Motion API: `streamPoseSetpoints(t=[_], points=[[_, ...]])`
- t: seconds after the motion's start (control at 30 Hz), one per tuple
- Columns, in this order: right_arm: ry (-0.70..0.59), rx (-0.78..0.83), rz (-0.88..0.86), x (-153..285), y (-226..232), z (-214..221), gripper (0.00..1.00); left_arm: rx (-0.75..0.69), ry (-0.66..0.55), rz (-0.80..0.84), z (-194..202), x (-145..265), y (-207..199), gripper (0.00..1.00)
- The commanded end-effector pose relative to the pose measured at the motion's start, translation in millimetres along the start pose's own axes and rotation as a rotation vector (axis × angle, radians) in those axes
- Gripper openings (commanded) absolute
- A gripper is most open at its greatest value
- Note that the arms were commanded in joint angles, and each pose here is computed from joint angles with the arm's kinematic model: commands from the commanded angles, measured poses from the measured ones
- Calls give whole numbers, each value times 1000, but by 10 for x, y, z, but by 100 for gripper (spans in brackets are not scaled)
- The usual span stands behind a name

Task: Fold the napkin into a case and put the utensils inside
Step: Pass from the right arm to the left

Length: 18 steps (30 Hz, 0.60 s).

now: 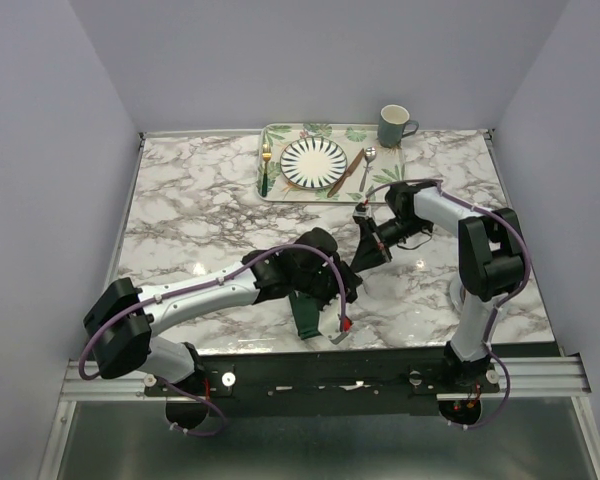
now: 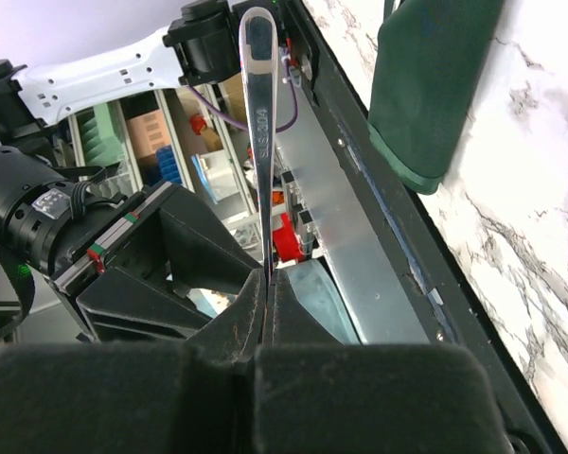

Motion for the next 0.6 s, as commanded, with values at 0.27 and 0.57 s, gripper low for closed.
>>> streamPoseSetpoints(t=[0.27, 0.57], points=[[5, -38, -52, -20, 39, 1, 1, -50, 31, -127, -85, 112, 135, 46], [9, -43, -52, -37, 23, 32, 1, -75, 24, -148, -139, 101, 223, 46]])
Point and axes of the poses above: each gripper's point midway between its finger pads, its own x axis back along the fingers, its own y axis along the line the jaws close on, z = x × y, the point moved 9 cm from there along x, back along the fingers, and after that the axes turned 6 degrees about x, right-handed, at the moved point
